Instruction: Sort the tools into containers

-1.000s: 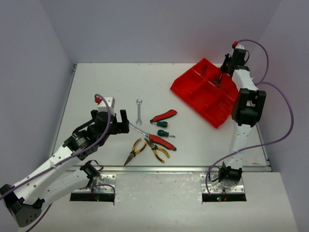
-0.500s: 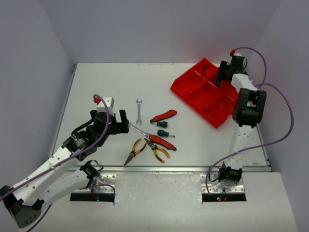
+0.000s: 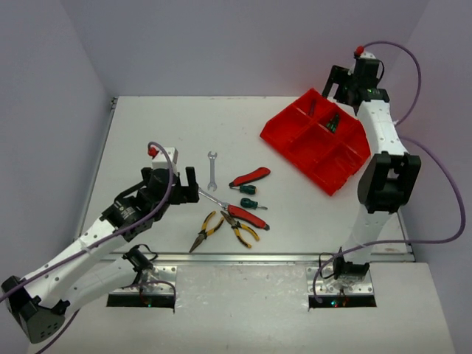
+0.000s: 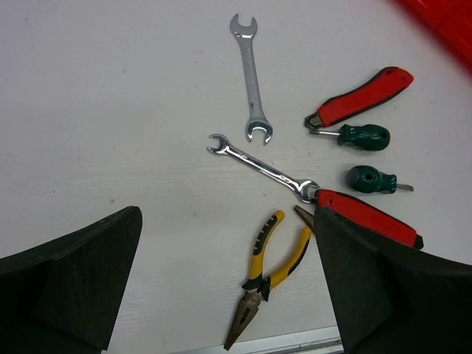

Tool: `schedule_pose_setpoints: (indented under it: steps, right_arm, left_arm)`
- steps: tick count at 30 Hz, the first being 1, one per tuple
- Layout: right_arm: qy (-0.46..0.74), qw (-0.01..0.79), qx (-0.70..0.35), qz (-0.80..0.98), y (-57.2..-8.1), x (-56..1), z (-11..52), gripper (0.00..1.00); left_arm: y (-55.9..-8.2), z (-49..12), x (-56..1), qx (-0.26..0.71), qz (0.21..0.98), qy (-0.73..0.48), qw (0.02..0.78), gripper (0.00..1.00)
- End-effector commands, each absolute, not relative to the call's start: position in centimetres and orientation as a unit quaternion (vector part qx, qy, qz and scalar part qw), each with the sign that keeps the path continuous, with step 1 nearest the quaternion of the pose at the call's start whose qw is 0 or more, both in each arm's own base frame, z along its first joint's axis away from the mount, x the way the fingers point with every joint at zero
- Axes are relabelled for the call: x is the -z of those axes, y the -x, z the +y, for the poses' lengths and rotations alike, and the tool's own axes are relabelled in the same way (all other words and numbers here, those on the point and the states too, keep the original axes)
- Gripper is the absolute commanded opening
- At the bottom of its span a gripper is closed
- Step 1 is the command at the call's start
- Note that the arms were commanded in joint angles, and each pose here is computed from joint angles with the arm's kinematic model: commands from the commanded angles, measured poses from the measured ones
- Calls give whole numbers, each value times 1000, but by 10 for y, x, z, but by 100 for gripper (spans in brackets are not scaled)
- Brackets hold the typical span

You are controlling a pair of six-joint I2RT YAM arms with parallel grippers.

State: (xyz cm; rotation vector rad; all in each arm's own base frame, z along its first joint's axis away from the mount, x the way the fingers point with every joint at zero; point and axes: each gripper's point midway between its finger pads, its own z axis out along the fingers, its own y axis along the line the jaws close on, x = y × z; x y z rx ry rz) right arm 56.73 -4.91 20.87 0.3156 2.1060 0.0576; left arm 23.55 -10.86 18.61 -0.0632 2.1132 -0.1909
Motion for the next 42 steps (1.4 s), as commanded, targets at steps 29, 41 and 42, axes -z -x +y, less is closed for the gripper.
schedule_pose_setpoints:
  steps: [29,41,42]
  right_arm:
    - [332,217,-78,915,-342,-21,280,48]
    - [344,213,-79,911,-341,-15,281,18]
    - [343,223,-84,909,-343,-24,283,17]
  left_arm:
    - [-240,-100,-203,79,854,61,510,100]
    - [-240,-106,-200,86,859,46,502,100]
    - [-240,-106,-200,86,859,46,503,100]
